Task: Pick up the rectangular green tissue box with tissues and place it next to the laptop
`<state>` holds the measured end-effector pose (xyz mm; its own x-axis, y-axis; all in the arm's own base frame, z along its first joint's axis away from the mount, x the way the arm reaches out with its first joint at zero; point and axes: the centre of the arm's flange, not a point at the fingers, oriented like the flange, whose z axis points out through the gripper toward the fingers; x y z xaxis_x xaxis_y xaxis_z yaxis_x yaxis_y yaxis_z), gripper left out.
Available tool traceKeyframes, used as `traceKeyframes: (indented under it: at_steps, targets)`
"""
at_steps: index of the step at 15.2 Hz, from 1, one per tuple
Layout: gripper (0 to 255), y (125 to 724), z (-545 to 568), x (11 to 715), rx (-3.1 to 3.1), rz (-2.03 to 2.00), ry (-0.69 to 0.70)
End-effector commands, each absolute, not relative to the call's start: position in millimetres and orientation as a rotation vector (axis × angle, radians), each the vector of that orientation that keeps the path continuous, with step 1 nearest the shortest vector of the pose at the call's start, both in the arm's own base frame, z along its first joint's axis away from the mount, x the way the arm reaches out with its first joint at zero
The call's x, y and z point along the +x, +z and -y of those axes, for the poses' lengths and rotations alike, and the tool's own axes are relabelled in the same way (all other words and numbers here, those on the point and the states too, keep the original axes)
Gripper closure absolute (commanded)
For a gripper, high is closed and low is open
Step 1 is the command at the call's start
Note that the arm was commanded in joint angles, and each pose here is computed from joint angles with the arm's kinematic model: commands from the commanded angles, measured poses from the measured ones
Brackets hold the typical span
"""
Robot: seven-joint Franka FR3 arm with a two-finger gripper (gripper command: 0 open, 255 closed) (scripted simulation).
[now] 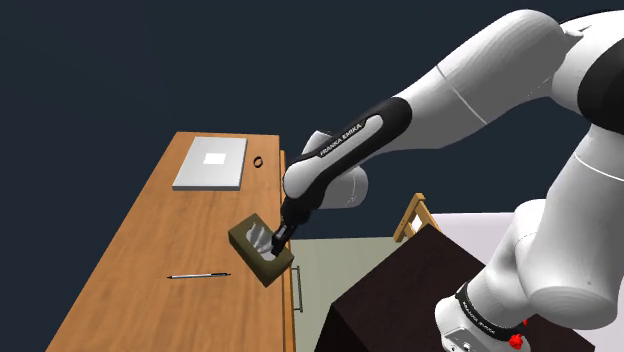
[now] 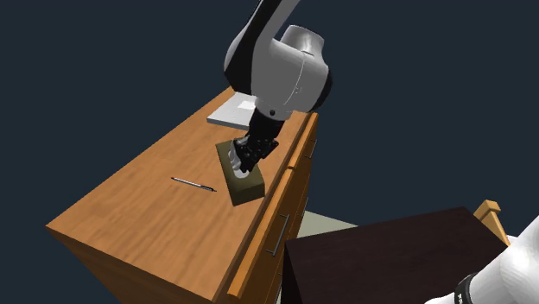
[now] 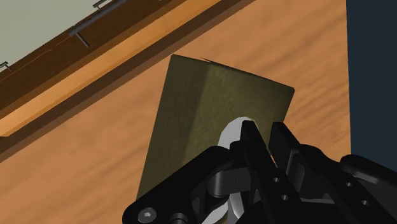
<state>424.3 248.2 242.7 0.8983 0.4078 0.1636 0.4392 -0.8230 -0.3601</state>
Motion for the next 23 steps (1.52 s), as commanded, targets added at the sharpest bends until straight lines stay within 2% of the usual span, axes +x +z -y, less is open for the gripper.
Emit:
traceKeyframes:
  at_steps: [1, 23]
  targets:
    - [255, 253.2, -247.8, 424.4, -2.670, 0.621, -0.111]
    - [255, 369.3, -247.8, 424.4, -2.670, 0.621, -0.111]
